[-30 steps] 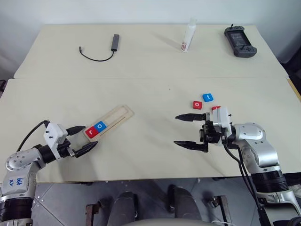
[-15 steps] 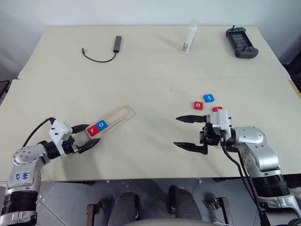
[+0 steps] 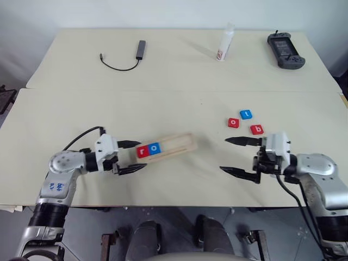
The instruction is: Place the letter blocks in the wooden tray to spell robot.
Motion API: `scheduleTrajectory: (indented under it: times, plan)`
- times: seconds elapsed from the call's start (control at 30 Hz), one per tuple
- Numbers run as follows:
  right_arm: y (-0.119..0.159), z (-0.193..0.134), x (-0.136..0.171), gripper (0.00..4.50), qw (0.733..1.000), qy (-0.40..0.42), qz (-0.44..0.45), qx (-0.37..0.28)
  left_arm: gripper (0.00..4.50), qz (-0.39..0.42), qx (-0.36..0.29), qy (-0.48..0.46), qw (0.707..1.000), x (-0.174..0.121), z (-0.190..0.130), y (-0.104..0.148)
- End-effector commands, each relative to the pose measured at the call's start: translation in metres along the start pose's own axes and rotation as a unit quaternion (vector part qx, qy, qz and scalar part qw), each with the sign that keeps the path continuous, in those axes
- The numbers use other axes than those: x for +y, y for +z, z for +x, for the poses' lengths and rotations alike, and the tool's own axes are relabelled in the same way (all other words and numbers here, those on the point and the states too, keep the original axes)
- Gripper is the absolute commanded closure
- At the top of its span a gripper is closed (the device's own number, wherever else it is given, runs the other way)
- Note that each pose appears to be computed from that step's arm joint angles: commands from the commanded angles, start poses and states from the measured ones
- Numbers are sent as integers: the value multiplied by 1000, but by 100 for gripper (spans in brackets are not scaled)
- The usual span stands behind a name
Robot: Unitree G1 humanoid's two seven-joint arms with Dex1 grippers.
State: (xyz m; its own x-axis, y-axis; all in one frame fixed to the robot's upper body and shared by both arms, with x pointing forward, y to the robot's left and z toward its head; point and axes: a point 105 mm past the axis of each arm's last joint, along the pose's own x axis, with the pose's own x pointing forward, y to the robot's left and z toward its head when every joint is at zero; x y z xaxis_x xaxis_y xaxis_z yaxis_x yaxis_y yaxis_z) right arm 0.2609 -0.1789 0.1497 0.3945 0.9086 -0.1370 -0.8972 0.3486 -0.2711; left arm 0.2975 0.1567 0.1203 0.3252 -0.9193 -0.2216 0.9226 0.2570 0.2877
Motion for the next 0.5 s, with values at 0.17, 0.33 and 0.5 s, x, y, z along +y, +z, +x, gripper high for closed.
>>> scheduleTrajectory:
  times: [0.17,0.33,0.5]
  plan:
    - [5,-43,9,0,997,-71,4,33,110,28,2,-102,994,-5,55,8]
    - [3,-48,16,0,994,-100,16,32,110,24,28,-106,994,0,69,0]
    - [2,-45,23,0,993,-110,24,28,110,15,21,-112,993,0,75,2]
